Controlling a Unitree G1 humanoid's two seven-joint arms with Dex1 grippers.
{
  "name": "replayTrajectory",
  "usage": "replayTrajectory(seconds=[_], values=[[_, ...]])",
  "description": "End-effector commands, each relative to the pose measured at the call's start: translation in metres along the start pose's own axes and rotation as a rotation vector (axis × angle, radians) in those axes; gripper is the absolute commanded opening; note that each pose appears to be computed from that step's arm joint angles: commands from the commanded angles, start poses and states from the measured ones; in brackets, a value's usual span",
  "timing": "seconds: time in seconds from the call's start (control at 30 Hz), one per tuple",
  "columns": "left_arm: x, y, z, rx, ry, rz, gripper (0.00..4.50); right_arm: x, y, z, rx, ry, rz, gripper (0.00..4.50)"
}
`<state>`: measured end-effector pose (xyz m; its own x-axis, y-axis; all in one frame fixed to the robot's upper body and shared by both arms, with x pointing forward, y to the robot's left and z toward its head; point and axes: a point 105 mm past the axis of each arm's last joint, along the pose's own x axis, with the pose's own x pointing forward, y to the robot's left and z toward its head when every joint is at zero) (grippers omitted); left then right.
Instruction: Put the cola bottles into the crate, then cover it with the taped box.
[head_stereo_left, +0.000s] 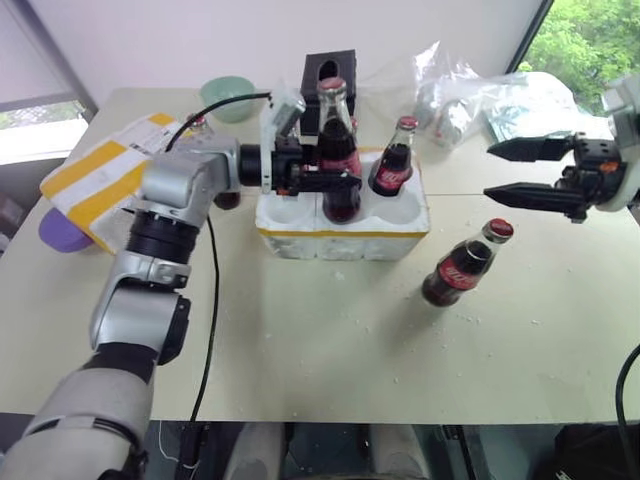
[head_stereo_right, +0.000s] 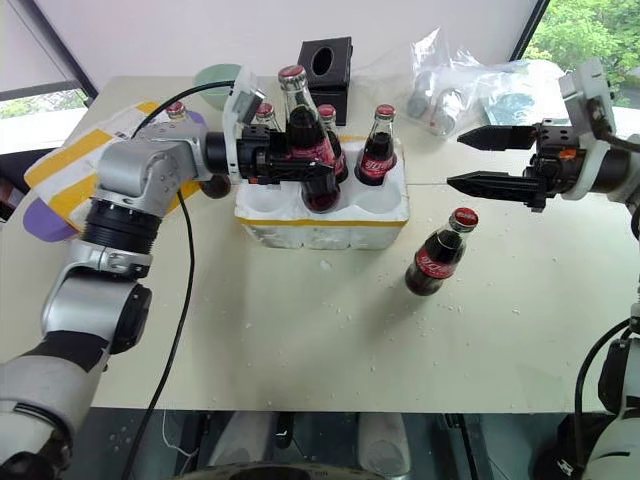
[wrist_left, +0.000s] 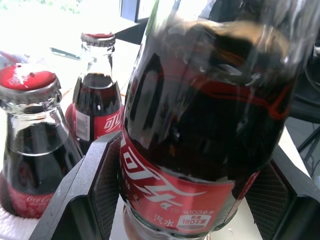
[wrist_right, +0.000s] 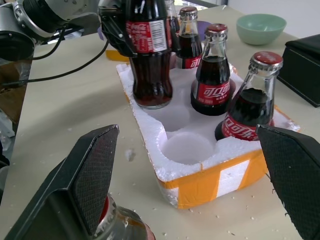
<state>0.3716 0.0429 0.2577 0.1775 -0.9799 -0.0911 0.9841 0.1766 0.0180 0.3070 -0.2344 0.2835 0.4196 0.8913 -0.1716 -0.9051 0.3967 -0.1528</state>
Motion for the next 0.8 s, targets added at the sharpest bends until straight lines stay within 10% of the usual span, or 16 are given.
replayTrajectory(seconds=[0.03,0.53,0.67,0.8], values=[[0.004,0.001,0.016,0.066,-0.029,0.004,2.8,-0.003,0.006,0.017,-0.056,-0.043,-0.007,4.5],[0.025,0.013,-0.026,0.112,0.113,0.051,2.8,0.011,0.009,0.021,-0.05,-0.069,-0.014,4.5],[0.022,0.012,-0.026,0.101,0.103,0.05,4.47,0.011,0.008,0.02,-0.047,-0.074,-0.017,4.5],[0.007,0.007,-0.014,0.136,0.08,0.06,4.47,0.011,0.006,0.019,-0.045,-0.075,-0.019,4.5]])
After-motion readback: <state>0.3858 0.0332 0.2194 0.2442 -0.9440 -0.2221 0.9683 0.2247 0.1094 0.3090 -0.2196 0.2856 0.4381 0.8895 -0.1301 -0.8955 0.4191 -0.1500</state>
